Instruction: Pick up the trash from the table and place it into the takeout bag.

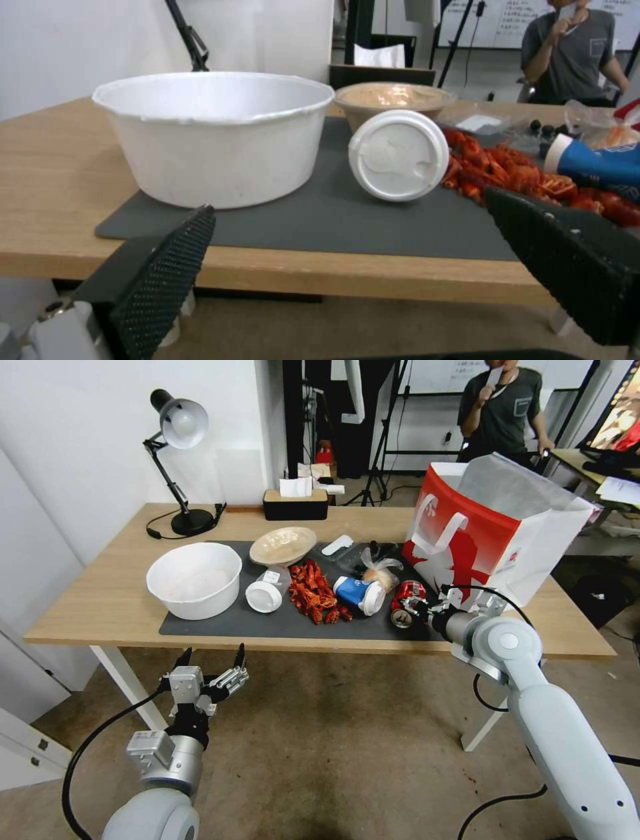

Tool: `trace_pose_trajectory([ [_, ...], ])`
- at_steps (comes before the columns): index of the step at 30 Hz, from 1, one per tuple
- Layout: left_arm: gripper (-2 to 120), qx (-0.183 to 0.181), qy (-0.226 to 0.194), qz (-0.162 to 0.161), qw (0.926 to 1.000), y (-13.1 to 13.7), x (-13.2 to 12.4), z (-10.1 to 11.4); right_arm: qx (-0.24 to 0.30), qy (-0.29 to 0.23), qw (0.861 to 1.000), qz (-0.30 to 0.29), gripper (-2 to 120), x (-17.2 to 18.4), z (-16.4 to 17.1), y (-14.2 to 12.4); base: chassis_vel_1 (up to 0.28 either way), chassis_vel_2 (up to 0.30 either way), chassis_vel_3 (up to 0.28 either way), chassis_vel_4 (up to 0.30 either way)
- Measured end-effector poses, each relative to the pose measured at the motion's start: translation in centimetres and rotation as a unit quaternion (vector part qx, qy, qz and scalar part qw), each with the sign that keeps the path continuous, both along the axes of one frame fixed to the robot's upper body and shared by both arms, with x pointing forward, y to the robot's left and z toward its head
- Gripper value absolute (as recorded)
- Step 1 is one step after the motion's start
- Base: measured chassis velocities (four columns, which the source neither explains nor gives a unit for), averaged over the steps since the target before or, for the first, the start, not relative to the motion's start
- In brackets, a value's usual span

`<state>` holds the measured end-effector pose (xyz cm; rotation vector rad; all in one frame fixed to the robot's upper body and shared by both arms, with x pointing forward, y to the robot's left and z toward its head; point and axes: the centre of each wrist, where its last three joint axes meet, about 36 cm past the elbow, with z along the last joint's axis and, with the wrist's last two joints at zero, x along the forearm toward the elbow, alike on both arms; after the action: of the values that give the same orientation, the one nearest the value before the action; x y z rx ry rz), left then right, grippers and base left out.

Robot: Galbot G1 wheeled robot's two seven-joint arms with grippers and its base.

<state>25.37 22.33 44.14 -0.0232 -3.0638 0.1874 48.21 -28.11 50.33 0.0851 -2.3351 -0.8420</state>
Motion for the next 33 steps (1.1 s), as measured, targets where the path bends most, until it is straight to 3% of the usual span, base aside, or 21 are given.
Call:
trace_pose_trajectory([
  [9, 100, 0.001, -0.002, 0.000, 1.0000, 0.1, 0.0, 0.0, -0.026, -0.051, 0.998, 0.010, 0, -3.4, 2.0, -0.3, 0.000, 0.000, 0.000, 0.000],
  [17, 100, -0.001, -0.003, 0.001, 1.0000, 0.0, 0.0, 0.0, -0.073, -0.151, 0.985, 0.036, 0, -6.5, 4.7, -0.1, 0.000, 0.000, 0.000, 0.000],
  [20, 100, -0.001, -0.003, 0.001, 1.0000, 0.0, -0.1, 0.1, -0.103, -0.227, 0.966, 0.065, 0, -7.6, 5.8, 0.2, 0.000, 0.000, 0.000, 0.000],
  [21, 100, -0.001, -0.003, 0.001, 1.0000, 0.0, -0.1, 0.1, -0.103, -0.227, 0.966, 0.065, 0, -7.6, 5.8, 0.2, 0.000, 0.000, 0.000, 0.000],
  [22, 100, -0.001, -0.004, 0.002, 1.0000, 0.0, -0.2, 0.2, -0.127, -0.297, 0.943, 0.075, 0, -8.0, 6.7, 0.4, 0.000, 0.000, 0.000, 0.000],
  [23, 100, -0.001, -0.005, 0.002, 1.0000, 0.0, -0.2, 0.2, -0.137, -0.324, 0.933, 0.074, 0, -8.0, 7.1, 0.5, 0.000, 0.000, 0.000, 0.000],
  [24, 100, -0.001, -0.005, 0.002, 1.0000, 0.0, -0.2, 0.2, -0.137, -0.324, 0.933, 0.074, 0, -8.0, 7.1, 0.5, 0.000, 0.000, 0.000, 0.000],
  [26, 100, 0.001, -0.005, 0.003, 1.0000, 0.1, -0.3, 0.3, -0.166, -0.388, 0.905, 0.052, 0, -7.3, 8.9, 0.4, 0.000, 0.000, 0.000, 0.000],
  [28, 100, 0.001, -0.005, 0.003, 1.0000, 0.1, -0.3, 0.4, -0.176, -0.401, 0.898, 0.040, 0, -6.8, 9.4, 0.1, 0.000, 0.000, 0.000, 0.000],
  [29, 100, 0.001, -0.006, 0.003, 1.0000, 0.1, -0.4, 0.4, -0.208, -0.419, 0.884, 0.004, 0, -4.8, 10.4, -1.0, 0.000, 0.000, 0.000, 0.000],
  [33, 100, 0.001, -0.007, 0.003, 1.0000, 0.1, -0.4, 0.5, -0.252, -0.422, 0.869, -0.048, 0, -1.3, 12.3, -3.5, 0.000, 0.000, 0.000, 0.000],
])
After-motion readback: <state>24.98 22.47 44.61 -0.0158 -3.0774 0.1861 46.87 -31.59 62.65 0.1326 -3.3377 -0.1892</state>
